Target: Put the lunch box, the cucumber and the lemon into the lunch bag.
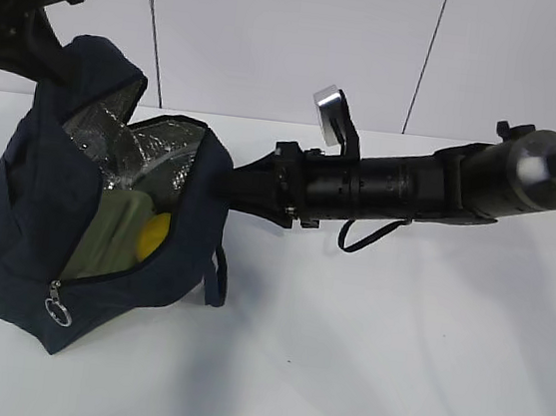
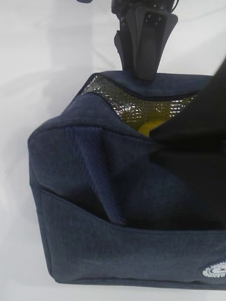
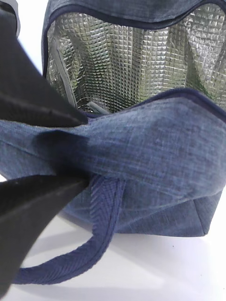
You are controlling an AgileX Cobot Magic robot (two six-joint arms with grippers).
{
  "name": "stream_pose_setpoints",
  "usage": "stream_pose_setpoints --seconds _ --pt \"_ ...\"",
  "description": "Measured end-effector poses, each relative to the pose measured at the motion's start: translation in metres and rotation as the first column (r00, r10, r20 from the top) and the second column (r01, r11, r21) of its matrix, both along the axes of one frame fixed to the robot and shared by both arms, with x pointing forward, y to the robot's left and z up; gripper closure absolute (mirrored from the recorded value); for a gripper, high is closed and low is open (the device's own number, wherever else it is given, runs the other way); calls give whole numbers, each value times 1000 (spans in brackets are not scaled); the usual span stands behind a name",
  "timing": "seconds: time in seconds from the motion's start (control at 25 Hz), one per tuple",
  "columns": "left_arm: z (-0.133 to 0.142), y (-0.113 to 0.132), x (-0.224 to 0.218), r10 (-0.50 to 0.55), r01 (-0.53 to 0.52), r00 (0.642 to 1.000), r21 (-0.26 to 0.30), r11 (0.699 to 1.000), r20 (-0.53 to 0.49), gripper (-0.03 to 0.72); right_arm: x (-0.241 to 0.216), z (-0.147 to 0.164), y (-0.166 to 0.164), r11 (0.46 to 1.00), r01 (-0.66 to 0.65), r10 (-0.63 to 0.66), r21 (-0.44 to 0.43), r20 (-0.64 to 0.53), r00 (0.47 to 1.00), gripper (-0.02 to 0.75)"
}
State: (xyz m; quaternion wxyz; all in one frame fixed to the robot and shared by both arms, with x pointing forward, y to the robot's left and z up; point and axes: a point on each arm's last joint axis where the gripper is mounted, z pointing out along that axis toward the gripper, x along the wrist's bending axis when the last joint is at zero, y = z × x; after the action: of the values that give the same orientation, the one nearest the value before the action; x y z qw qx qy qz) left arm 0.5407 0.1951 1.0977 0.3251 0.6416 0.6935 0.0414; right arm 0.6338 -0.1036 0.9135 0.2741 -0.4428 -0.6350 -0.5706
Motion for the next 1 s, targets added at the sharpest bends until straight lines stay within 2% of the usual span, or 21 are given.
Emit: stream_pose_setpoints --seconds 0.36,0.6,0.68,0.8,0.88,1.0 --pt "0 0 0 -4 4 1000 2 1000 -3 693 3 5 20 999 -40 40 12 39 998 467" --pt "0 0 0 -11 11 1000 6 1000 -2 693 4 4 21 999 -32 32 5 33 999 472" --pt "0 0 0 -13 13 1000 7 1000 -1 693 5 3 21 1000 -24 25 -2 34 999 532" --pt "0 0 0 -13 13 1000 7 1000 -1 693 5 2 21 1000 -20 20 -8 32 999 688" --pt "0 0 0 -13 13 1000 7 1000 -1 693 5 2 21 1000 -22 22 -8 32 999 718" --pt "0 0 0 -13 13 1000 7 1000 -1 693 5 3 21 1000 -23 24 -7 32 999 724"
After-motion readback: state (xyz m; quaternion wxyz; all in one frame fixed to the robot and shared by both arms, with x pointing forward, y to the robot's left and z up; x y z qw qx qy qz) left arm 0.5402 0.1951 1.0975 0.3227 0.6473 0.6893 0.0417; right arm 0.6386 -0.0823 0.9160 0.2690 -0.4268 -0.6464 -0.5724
